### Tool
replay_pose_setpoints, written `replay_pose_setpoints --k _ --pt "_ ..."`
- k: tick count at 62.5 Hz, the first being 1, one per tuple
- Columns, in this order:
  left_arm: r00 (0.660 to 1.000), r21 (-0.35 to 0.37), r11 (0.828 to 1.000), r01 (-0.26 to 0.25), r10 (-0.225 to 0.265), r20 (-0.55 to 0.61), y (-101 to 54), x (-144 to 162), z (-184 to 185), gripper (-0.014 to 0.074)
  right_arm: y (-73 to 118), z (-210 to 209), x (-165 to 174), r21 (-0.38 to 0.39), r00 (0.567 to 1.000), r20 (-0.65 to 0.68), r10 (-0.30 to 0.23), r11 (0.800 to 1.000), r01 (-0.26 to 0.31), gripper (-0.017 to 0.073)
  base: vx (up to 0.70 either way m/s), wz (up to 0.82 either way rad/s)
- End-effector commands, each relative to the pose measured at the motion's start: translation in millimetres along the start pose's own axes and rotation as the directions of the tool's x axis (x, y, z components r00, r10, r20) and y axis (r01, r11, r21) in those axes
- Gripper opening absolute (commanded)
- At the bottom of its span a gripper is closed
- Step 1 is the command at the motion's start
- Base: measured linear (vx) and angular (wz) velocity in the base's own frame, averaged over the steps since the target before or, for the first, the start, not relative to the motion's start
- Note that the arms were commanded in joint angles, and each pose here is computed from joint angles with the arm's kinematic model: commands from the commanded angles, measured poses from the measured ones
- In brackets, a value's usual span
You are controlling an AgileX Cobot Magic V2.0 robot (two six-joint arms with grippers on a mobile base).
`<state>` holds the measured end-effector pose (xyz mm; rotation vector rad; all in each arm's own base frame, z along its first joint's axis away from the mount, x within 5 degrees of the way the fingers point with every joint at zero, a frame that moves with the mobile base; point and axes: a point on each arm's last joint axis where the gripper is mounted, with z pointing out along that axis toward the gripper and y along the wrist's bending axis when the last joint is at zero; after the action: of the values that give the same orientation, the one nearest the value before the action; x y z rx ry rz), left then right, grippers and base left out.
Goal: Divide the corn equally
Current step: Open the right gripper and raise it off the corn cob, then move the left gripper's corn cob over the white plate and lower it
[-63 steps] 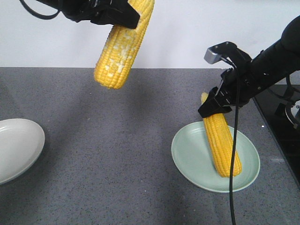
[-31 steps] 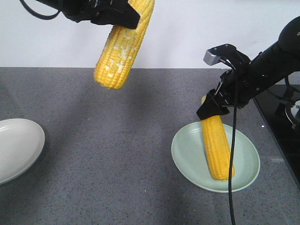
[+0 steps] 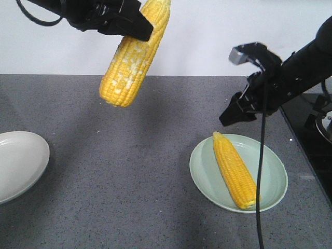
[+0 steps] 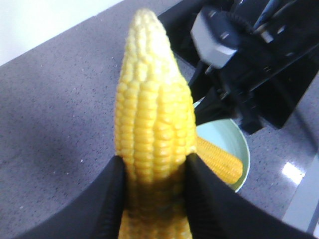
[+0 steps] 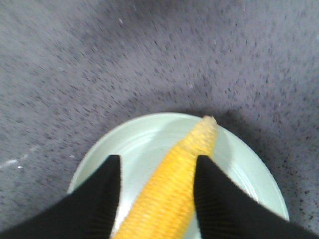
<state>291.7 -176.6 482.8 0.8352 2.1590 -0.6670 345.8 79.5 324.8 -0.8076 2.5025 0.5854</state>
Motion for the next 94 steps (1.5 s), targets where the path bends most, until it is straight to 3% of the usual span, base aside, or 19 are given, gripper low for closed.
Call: replay_pose_setpoints --k 1,8,14,19,25,36,41,44,54,64,70,76,82,94 --pt "0.995 -0.023 0.999 -0.027 0.029 0.092 -10.4 -7 -26 -0.0007 29.9 -47 -10 0.008 0.986 0.163 -0.043 0.999 0.042 0.0147 0.0 0.0" --pt "0.997 -0.072 0.997 -0.041 0.046 0.063 -6.0 -5 -26 -0.0007 52.5 -80 -7 0.032 0.966 0.245 -0.086 0.996 0.081 -0.0016 0.0 0.0" --pt "0.996 -0.145 0.987 -0.063 0.07 0.046 -0.4 -4 -29 -0.0007 74.8 -110 0 0.06 0.939 0.317 -0.132 0.991 0.119 -0.0009 0.0 0.0" --pt "0.995 -0.24 0.967 -0.09 0.098 0.023 6.6 -2 -34 -0.0007 94.8 -135 8 0.088 0.91 0.378 -0.173 0.985 0.15 -0.0008 0.0 0.0" --pt "0.993 -0.373 0.921 -0.112 0.116 -0.011 16.9 0 -42 -0.0007 116.9 -163 20 0.136 0.867 0.44 -0.233 0.972 0.193 -0.0008 0.0 0.0" --pt "0.995 -0.596 0.797 -0.095 0.088 -0.042 36.1 2 -56 -0.0007 146.0 -196 41 0.216 0.803 0.498 -0.328 0.944 0.251 -0.0008 0.0 0.0" --pt "0.996 -0.646 0.759 -0.087 0.076 -0.044 42.1 2 -60 -0.0007 154.4 -205 49 0.241 0.785 0.511 -0.351 0.935 0.261 -0.0008 0.0 0.0" --pt "0.997 -0.663 0.744 -0.081 0.068 -0.045 46.8 3 -63 -0.0007 158.1 -209 53 0.253 0.777 0.516 -0.362 0.93 0.265 -0.0008 0.0 0.0" --pt "0.999 -0.705 0.708 -0.024 -0.014 -0.047 71.1 13 -70 -0.0007 164.3 -217 61 0.289 0.765 0.515 -0.387 0.918 0.271 -0.0008 0.0 0.0" --pt "0.975 -0.746 0.664 0.039 -0.191 -0.118 114.2 48 -58 -0.0007 165.0 -217 62 0.285 0.769 0.513 -0.382 0.92 0.268 -0.0008 0.0 0.0" --pt "0.942 -0.755 0.653 0.056 -0.285 -0.177 132.9 72 -45 -0.0007 165.1 -217 62 0.285 0.769 0.512 -0.382 0.92 0.268 -0.0008 0.0 0.0" --pt "0.9 -0.753 0.656 0.049 -0.355 -0.251 146.7 98 -32 -0.0007 165.1 -217 62 0.285 0.769 0.512 -0.383 0.92 0.269 -0.0008 0.0 0.0" --pt "0.87 -0.751 0.658 0.047 -0.397 -0.293 157.5 120 -21 -0.0007 165.1 -217 62 0.285 0.769 0.512 -0.383 0.92 0.268 -0.0008 0.0 0.0" --pt "0.838 -0.744 0.666 0.044 -0.43 -0.335 169.9 151 -5 -0.0007 165.3 -217 63 0.281 0.773 0.507 -0.382 0.921 0.271 -0.0008 0.0 0.0"
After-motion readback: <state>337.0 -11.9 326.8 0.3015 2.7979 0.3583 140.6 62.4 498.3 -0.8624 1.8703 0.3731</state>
